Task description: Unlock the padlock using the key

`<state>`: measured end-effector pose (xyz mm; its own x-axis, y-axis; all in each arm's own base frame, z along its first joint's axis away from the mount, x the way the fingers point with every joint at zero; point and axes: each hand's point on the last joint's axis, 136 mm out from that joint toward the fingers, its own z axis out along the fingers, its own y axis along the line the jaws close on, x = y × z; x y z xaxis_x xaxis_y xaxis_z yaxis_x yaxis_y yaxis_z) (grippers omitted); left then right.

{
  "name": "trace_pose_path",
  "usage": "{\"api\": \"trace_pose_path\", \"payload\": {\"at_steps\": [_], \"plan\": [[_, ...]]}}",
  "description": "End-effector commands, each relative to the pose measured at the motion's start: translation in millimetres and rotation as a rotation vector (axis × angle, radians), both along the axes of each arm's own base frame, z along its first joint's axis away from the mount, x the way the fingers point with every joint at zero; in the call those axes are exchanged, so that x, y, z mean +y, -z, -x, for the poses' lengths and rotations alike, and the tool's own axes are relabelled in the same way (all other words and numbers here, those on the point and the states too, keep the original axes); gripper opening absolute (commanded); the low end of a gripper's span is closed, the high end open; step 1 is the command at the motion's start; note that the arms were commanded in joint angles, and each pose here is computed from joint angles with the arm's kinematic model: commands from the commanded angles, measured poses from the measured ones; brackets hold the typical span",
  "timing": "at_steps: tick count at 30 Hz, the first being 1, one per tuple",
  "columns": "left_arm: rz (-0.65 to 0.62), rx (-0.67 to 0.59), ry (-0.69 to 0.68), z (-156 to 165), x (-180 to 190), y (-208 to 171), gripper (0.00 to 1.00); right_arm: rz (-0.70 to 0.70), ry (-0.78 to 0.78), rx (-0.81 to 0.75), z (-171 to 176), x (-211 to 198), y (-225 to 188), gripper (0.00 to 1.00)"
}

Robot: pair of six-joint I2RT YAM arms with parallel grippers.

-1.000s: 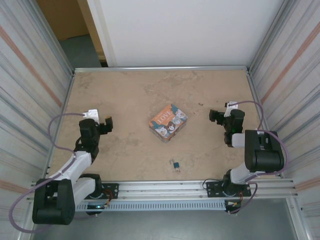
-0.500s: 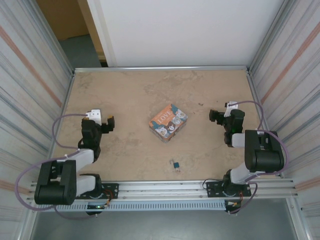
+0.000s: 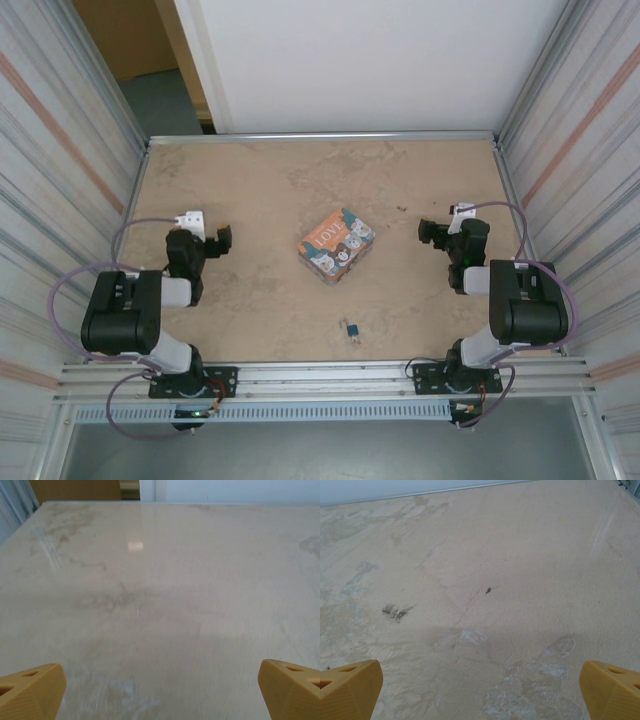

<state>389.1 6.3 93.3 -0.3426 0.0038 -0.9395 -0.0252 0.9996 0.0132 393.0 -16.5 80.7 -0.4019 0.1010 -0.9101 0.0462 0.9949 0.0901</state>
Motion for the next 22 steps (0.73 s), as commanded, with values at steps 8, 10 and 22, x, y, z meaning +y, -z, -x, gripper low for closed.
{"api": "trace_pose_path", "payload": {"at_steps": [8, 10, 22], "plan": [[-0.022, 0.029, 0.025, -4.2, -5.7, 0.6, 0.99, -0.005, 0.001, 0.003, -1.4, 2.3, -0.2, 0.99], [-0.033, 0.033, 0.029, -5.3, -7.4, 0.8, 0.99, -0.005, 0.002, 0.002, -1.3, 1.9, -0.4, 0.99], [-0.049, 0.038, 0.036, -5.9, -10.7, 1.3, 0.99, -0.002, 0.002, 0.002, -1.8, 2.4, -0.8, 0.99]]}}
